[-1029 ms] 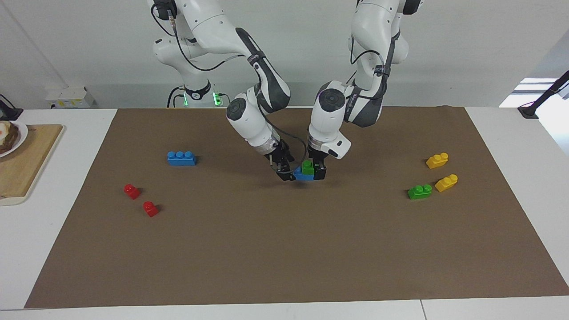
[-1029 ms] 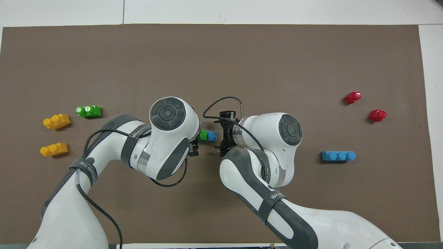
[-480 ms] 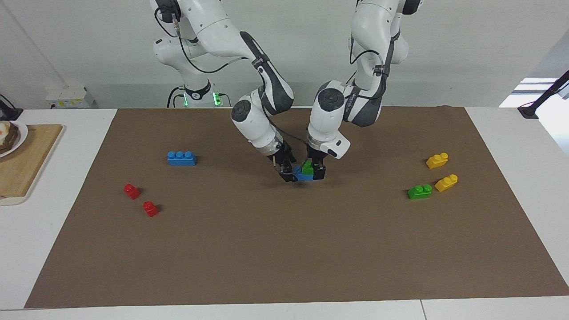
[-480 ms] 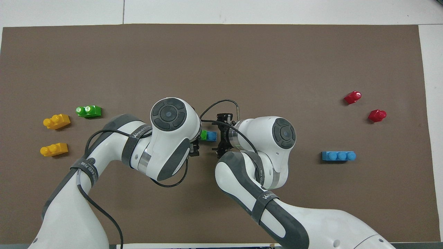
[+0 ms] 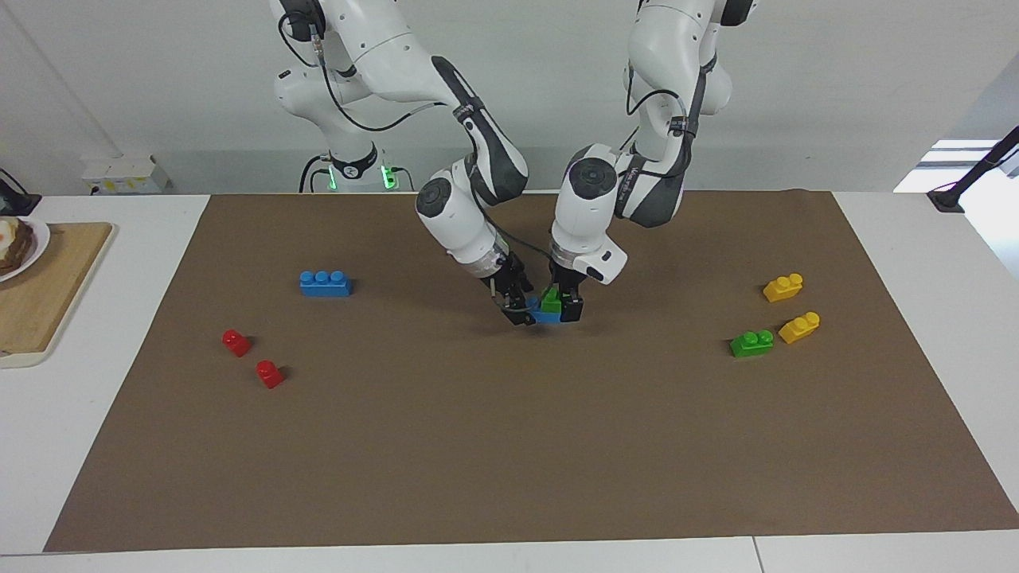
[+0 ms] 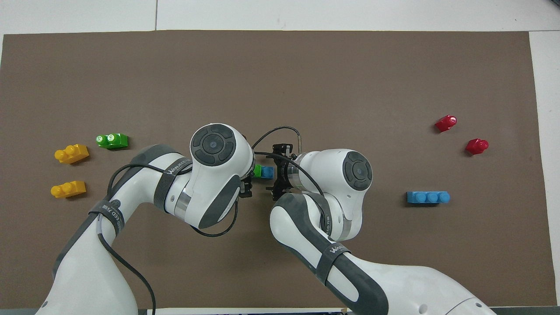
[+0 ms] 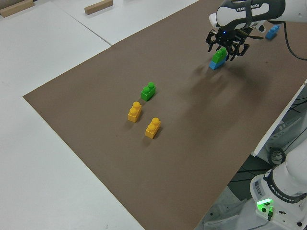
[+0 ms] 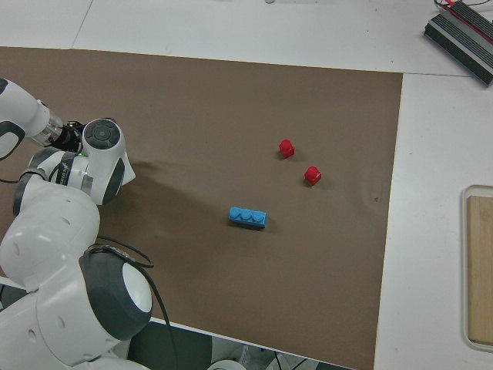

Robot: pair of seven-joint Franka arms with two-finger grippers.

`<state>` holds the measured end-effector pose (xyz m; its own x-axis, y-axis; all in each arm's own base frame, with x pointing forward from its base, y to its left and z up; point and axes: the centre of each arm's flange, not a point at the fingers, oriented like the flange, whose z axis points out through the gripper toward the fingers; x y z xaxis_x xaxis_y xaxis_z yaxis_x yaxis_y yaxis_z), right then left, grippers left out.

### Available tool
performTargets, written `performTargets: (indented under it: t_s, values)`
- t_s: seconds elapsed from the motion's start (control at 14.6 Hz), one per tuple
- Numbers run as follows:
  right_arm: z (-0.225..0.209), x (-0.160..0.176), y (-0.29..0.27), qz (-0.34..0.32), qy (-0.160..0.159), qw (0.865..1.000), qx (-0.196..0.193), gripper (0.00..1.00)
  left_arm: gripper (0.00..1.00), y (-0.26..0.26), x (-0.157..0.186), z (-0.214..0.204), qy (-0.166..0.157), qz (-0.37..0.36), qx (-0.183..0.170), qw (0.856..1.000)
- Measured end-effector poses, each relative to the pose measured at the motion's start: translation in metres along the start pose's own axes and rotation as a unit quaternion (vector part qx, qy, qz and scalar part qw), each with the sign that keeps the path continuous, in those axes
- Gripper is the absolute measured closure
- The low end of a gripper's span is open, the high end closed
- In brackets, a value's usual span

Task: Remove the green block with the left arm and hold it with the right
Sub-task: 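Pull the green brick away with the left gripper while the right gripper pulls blue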

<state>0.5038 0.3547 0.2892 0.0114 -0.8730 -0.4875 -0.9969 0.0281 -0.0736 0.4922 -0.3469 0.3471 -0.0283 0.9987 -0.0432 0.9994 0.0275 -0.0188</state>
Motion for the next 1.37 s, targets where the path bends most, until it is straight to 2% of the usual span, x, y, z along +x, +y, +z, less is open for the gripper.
performTargets:
  t_s: [0.14,0.21,0.34,0.41,0.48,0.55,0.69,0.75,0.82,0.96,1.03,1.37]
  values:
    - [0.0018,0.0012,-0.0001,0.001,0.001,1.0,0.003,0.1,0.0,0.0,0.0,0.0001,0.0,0.0,0.0,1.0]
    - [0.0031,0.0022,0.0001,0.001,0.002,1.0,0.003,0.09,0.08,-0.0001,0.0001,0.0003,0.0,0.0,0.0,1.0]
    - [0.0045,0.0034,0.0005,0.002,0.003,1.0,0.002,0.1,0.1,-0.0003,0.0002,0.0007,0.0,0.0,0.0,1.0]
    - [0.0046,0.0036,0.0005,0.002,0.003,1.0,0.003,0.1,0.22,-0.0003,0.0002,0.0008,0.001,0.0,0.0,1.0]
    - [0.0044,0.0036,0.0002,0.002,0.003,1.0,0.004,0.1,0.3,-0.0005,0.0003,0.0011,0.001,0.0,0.0,1.0]
    - [0.004,0.0036,-0.0002,0.002,0.003,1.0,0.006,0.18,0.3,-0.0005,0.0004,0.0012,0.001,0.0,0.0,1.0]
    - [0.0042,0.0037,-0.0001,0.002,0.003,1.0,0.007,0.39,0.44,-0.0006,0.0003,0.0013,0.001,0.001,0.0,1.0]
    - [0.0051,0.003,0.0011,0.001,0.004,1.0,0.006,0.39,0.45,-0.0006,0.0003,0.0013,0.001,0.001,0.0,1.0]
    - [0.0065,0.001,0.0032,-0.001,0.004,1.0,0.004,0.45,0.49,-0.0006,0.0003,0.0013,0.001,0.001,0.0,1.0]
    - [0.0073,-0.0024,0.0037,-0.005,0.003,1.0,0.015,0.65,0.53,-0.0016,0.0002,0.002,0.002,0.001,0.002,1.0]
    - [0.0078,-0.002,0.0034,-0.004,0.004,1.0,0.018,0.65,0.6,-0.0018,-0.0003,0.0025,0.002,0.002,0.001,1.0]
    - [0.0075,-0.0015,0.0025,-0.005,0.004,1.0,0.019,0.65,0.63,-0.0026,-0.0015,0.0021,0.004,0.01,-0.001,1.0]
